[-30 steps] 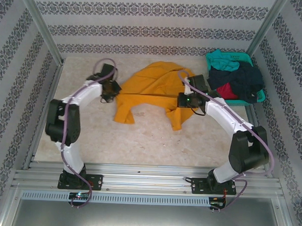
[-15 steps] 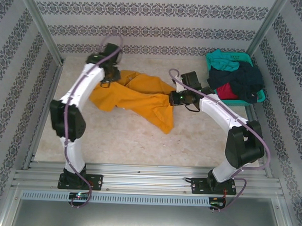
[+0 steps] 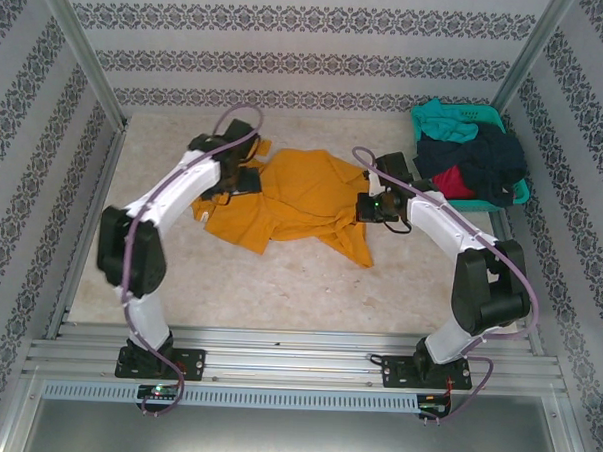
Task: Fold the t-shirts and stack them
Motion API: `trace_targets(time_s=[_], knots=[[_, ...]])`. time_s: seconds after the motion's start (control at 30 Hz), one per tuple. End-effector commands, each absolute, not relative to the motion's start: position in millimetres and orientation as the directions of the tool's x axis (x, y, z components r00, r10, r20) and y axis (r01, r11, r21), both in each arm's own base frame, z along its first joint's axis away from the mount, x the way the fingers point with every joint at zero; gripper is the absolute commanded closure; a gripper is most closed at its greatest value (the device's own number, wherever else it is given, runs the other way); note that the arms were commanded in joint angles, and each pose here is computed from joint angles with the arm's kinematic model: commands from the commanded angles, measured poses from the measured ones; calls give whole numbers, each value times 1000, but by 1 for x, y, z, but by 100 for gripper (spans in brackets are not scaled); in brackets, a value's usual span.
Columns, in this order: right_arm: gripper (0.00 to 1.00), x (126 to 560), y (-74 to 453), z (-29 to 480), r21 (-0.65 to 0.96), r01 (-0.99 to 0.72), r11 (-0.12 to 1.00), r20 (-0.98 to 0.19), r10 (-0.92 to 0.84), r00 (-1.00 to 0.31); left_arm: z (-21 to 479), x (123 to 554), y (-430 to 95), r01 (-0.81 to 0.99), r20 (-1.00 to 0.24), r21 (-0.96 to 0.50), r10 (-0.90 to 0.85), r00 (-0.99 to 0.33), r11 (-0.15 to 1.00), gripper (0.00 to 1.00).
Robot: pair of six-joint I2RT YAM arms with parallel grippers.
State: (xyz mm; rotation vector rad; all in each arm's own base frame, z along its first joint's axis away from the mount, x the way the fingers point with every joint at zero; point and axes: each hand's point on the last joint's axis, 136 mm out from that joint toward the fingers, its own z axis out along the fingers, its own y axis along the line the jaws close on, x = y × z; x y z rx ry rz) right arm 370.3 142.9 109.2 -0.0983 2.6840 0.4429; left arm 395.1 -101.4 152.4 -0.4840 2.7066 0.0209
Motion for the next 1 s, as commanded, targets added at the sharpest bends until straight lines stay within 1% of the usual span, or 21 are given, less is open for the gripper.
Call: trace_targets(time_s=[0.0, 0.07, 0.13, 0.17, 0.23, 0.33, 0.43, 0.6, 0.7, 0.83, 0.9, 0.97], knots=[[100, 371, 143, 106, 293, -120, 949, -400, 8, -916, 134, 378, -80, -562, -356, -198, -593, -722, 803, 16], [100, 371, 143, 106, 294, -121, 948, -399, 6, -917, 119, 366, -74, -650, -303, -266, -702, -645, 712, 23], [100, 373, 144, 105, 298, -122, 947, -396, 7, -918, 102, 359, -71, -698, -248, -317, -767, -592, 642, 24], [100, 372, 145, 104, 302, -122, 946, -392, 6, -920, 96, 358, -68, -710, -235, -326, -781, -579, 624, 25], [100, 372, 147, 103, 306, -126, 944, -386, 2, -922, 94, 364, -65, -682, -255, -312, -750, -610, 661, 26], [100, 371, 149, 102, 307, -127, 943, -382, -1, -924, 99, 382, -64, -591, -291, -289, -657, -695, 753, 27], [100, 370, 150, 102, 308, -131, 942, -381, -4, -925, 99, 400, -62, -527, -306, -272, -591, -746, 806, 32], [100, 368, 149, 102, 304, -127, 944, -381, -2, -925, 94, 426, -59, -499, -311, -283, -570, -760, 819, 37], [100, 368, 148, 100, 304, -121, 945, -377, 3, -926, 87, 440, -64, -486, -286, -309, -567, -772, 818, 39], [100, 369, 149, 100, 309, -114, 944, -377, 12, -926, 82, 456, -69, -469, -289, -330, -561, -776, 819, 39], [100, 369, 150, 100, 311, -111, 944, -376, 15, -926, 77, 461, -70, -471, -277, -337, -564, -778, 815, 43], [100, 369, 150, 100, 311, -108, 944, -375, 17, -927, 72, 464, -71, -474, -264, -345, -569, -779, 810, 49]])
